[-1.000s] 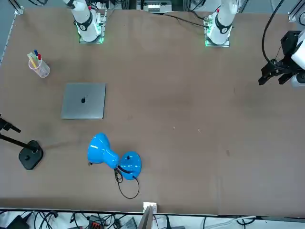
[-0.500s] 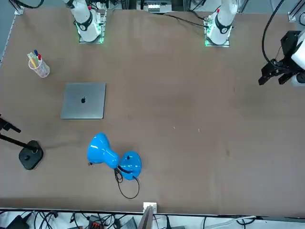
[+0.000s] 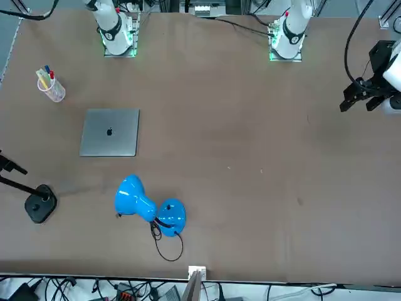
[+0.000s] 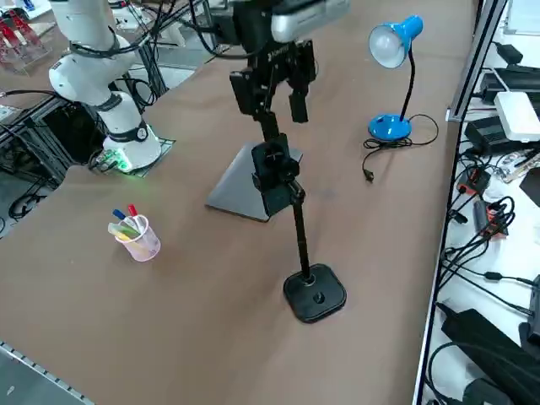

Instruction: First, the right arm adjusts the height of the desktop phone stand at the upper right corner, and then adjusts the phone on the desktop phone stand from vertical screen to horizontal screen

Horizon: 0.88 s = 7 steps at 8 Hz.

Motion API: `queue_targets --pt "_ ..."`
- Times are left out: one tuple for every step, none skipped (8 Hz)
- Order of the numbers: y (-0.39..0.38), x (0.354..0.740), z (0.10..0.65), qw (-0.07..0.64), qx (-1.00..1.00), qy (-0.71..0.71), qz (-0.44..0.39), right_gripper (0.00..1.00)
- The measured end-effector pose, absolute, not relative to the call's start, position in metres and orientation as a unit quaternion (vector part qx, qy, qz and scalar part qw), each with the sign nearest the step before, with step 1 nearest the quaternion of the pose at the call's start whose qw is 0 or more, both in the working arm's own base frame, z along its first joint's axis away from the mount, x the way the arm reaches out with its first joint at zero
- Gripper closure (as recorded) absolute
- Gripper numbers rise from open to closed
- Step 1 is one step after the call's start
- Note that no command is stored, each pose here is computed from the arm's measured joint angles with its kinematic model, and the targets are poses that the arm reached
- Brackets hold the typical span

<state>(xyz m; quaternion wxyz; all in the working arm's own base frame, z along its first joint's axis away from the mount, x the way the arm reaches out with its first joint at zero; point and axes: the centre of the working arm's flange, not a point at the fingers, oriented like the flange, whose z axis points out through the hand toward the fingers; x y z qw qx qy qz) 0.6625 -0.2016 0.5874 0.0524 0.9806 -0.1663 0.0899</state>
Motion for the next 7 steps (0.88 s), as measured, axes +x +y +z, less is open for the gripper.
queue_targets --pt "-0.207 0.665 0.577 0.052 0.981 -0.169 0.084 0.31" --pt "-0.210 0.669 0.567 0.052 0.981 -0.171 0.079 0.37" --pt "-0.214 0.671 0.559 0.045 0.981 -0.175 0.076 0.50" --pt "-0.218 0.671 0.555 0.031 0.980 -0.182 0.077 0.58" --pt "-0.223 0.671 0.553 0.021 0.979 -0.188 0.077 0.59" --pt "-0.229 0.671 0.548 0.017 0.978 -0.193 0.075 0.58" --pt "-0.232 0.672 0.542 0.012 0.978 -0.196 0.071 0.53"
